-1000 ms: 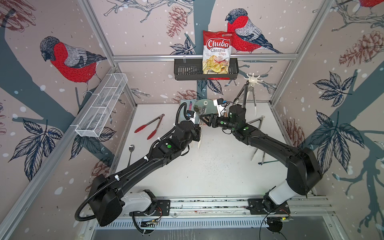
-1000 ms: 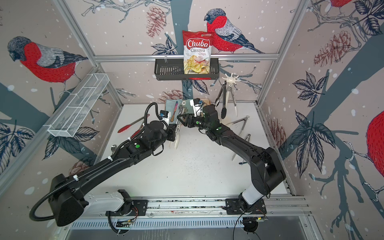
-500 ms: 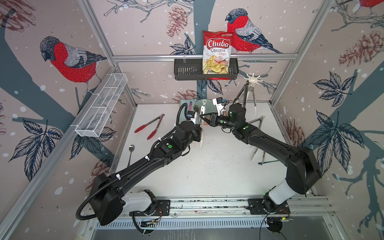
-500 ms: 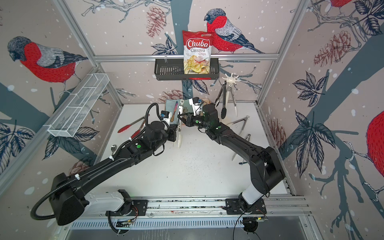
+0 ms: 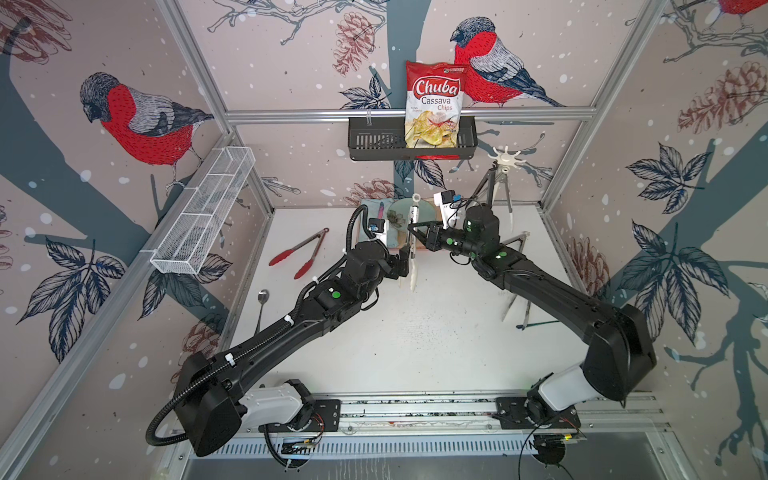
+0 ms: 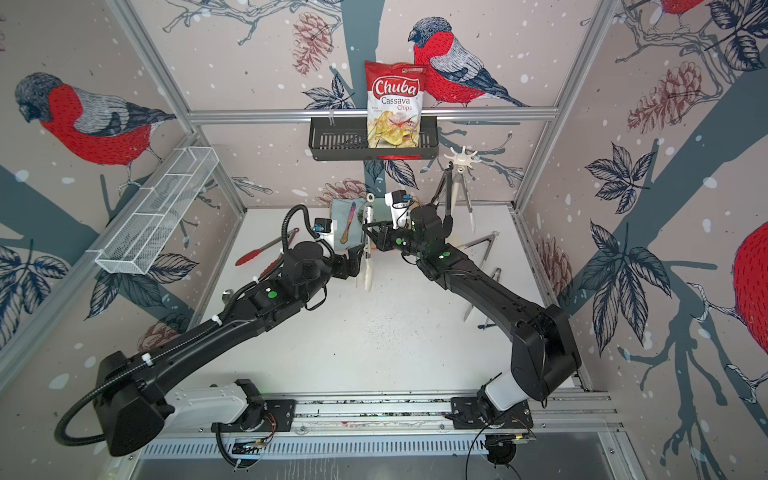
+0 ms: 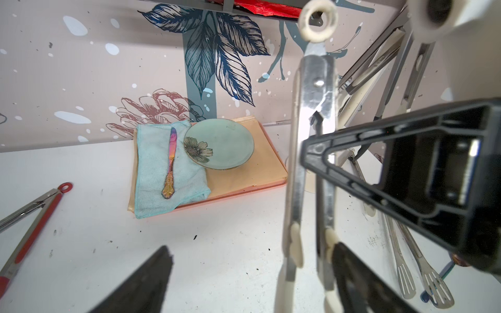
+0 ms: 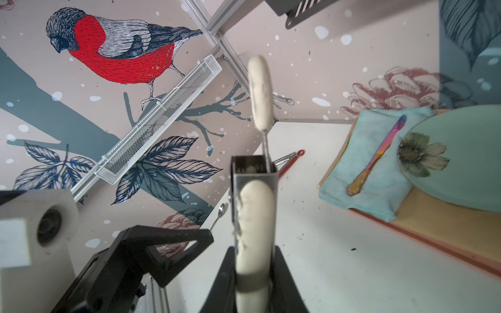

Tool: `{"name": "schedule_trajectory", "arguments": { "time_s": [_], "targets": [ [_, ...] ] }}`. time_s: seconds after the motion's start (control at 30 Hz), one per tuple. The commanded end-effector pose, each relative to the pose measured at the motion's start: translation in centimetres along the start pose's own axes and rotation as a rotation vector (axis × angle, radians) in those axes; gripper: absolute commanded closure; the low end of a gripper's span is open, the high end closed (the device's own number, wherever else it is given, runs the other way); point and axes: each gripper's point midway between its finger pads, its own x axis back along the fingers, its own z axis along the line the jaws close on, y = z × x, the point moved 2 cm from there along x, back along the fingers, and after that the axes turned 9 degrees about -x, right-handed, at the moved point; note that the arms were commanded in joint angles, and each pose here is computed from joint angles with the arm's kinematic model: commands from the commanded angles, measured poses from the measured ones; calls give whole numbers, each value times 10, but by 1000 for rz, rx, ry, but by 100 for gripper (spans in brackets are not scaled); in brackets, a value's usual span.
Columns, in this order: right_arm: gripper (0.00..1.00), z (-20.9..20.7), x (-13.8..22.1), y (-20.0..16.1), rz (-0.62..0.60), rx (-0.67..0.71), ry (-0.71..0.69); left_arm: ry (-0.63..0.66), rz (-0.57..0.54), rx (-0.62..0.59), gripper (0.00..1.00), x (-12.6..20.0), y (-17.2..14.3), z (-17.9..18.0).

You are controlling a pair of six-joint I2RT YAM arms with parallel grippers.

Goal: Hang food tongs on kitchen utensil racks
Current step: Pick up the food tongs from the center of the board.

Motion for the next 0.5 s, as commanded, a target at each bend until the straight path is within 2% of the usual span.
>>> {"name": "schedule_trajectory", "arguments": {
  "time_s": [0.0,0.2,0.37,0.47],
  "targets": [
    [100,2,15,19,-110,86,-61,-35,-71,48,1,7,20,-5],
    [100,0,47,42,-263,165,-174,-24,-84,56,1,16,24,0],
    [100,-2,62,57,-305,179,-197,-9,-69,51,1,17,20,5],
    [100,0,74,65,-302,186,-150,2,-75,59,1,20,22,9]
  ]
}}
